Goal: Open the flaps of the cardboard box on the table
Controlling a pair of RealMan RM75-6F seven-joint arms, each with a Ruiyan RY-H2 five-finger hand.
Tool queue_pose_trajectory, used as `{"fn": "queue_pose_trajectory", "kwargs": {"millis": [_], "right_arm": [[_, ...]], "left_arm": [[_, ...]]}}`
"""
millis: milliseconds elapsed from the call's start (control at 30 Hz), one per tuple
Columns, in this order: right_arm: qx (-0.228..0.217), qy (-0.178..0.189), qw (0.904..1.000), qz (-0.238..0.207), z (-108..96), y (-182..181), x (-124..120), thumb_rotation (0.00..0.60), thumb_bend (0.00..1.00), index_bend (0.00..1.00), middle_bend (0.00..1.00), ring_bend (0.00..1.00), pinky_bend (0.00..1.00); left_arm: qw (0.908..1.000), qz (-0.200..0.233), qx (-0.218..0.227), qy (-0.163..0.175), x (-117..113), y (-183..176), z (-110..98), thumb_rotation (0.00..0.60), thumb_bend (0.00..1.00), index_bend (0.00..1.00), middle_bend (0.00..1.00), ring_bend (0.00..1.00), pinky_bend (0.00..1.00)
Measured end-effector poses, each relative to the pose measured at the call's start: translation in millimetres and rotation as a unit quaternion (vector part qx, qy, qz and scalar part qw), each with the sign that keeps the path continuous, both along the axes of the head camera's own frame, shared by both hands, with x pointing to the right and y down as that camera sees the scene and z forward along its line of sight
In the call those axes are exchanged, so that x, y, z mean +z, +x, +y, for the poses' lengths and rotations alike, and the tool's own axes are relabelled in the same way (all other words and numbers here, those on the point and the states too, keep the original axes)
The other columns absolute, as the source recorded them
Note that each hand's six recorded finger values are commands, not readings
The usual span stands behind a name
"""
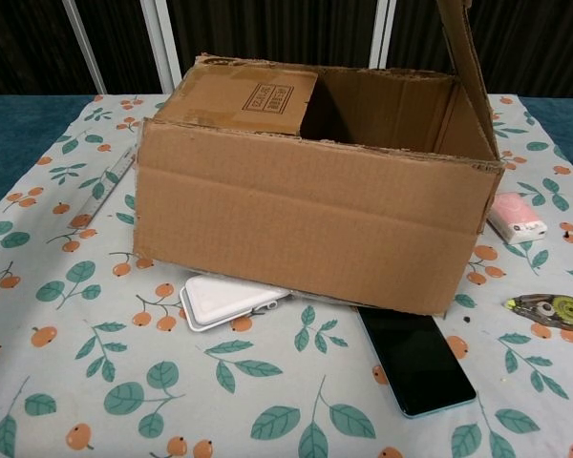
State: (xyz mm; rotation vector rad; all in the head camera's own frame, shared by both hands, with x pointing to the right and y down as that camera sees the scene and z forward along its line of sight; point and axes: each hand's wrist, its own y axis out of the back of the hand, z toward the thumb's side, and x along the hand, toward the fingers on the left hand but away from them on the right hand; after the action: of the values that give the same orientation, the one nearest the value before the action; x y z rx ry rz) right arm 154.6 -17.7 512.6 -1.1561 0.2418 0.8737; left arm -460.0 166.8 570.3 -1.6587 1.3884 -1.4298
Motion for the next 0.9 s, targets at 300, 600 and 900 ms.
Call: {"fn": "queue_pose_trajectory", "kwargs": {"millis": [300, 600, 900], "right_arm": [[0.005, 0.017, 0.9998, 0.005, -5.9, 8.3, -11.6, 0.6, 1.0, 0.49, 0.35, 0.28, 0.27], [0.015, 0.022, 0.9994, 0.02, -9.2, 22.4, -18.4, 0.6, 1.0, 0.49, 0.35, 0.28, 0.27], [0.031, 0.029, 0.9985, 0.035, -10.7, 45.2, -26.1, 0.6, 1.0, 0.49, 0.35, 0.28, 0.27]], "left_arm": [[1.0, 0.0, 0.001, -0.002, 0.6, 1.0, 0.5, 0.6, 0.13, 0.02, 0.0, 0.0, 0.17], [1.0, 0.001, 0.0, -0.001, 0.1, 1.0, 0.5, 0.6, 0.13, 0.02, 0.0, 0.0, 0.17], [1.0, 0.0, 0.004, -0.001, -0.2, 2.3, 1.2, 0.6, 0.13, 0.02, 0.0, 0.0, 0.17]]}}
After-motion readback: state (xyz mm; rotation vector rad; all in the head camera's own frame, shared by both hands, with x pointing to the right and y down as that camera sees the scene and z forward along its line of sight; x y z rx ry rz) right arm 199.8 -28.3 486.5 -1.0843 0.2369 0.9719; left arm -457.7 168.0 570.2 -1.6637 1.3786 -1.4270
